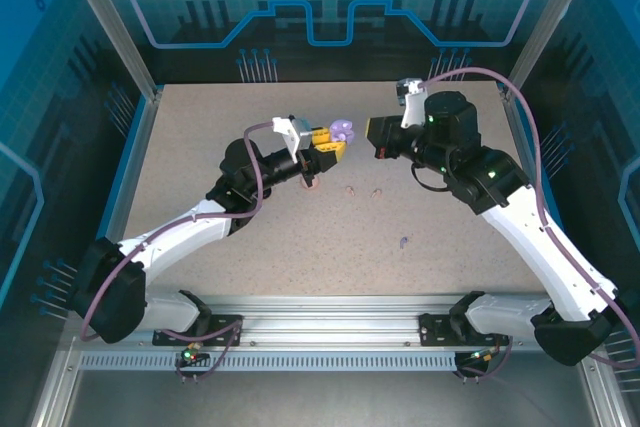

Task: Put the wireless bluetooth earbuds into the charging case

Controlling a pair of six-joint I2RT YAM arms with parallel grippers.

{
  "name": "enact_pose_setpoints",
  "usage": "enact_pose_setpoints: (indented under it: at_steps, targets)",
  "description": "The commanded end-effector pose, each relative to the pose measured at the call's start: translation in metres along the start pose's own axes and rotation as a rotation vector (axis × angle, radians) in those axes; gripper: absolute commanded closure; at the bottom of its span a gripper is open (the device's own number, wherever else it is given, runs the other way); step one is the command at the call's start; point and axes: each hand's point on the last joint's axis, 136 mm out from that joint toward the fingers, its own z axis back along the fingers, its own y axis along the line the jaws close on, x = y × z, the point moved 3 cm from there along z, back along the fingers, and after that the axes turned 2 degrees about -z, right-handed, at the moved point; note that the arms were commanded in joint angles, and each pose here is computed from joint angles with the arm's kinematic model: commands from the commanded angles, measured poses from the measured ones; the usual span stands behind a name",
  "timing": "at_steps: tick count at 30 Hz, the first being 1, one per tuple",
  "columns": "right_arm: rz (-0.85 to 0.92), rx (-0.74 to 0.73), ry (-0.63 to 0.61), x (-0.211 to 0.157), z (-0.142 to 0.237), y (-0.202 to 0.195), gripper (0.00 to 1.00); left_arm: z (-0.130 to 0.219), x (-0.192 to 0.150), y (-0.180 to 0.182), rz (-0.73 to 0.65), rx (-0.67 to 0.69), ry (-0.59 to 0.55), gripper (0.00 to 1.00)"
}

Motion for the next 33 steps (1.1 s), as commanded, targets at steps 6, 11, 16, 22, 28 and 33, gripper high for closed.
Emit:
enact_pose_setpoints:
  at_steps: [6, 11, 16, 22, 28, 33]
  targets:
    - [-0.039, 0.017, 0.150, -0.024, -0.012, 0.002, 1.00, 0.000, -0.003, -0.002, -0.028, -0.009, 0.004, 1.00]
    - [-0.031, 0.042, 0.172, -0.027, -0.020, 0.012, 1.00, 0.000, -0.005, -0.002, -0.027, -0.012, 0.009, 1.00]
    - [-0.005, 0.069, 0.182, -0.026, -0.023, 0.027, 1.00, -0.001, -0.005, -0.002, -0.027, -0.017, 0.009, 1.00]
    - [0.017, 0.084, 0.183, -0.023, -0.022, 0.037, 1.00, -0.001, -0.010, -0.002, -0.025, -0.014, 0.018, 1.00]
    - [0.017, 0.079, 0.176, -0.022, -0.018, 0.037, 1.00, -0.002, -0.013, -0.001, -0.021, -0.015, 0.023, 1.00]
    - [0.014, 0.088, 0.172, -0.020, -0.020, 0.039, 1.00, -0.003, -0.012, -0.001, -0.017, -0.018, 0.019, 1.00]
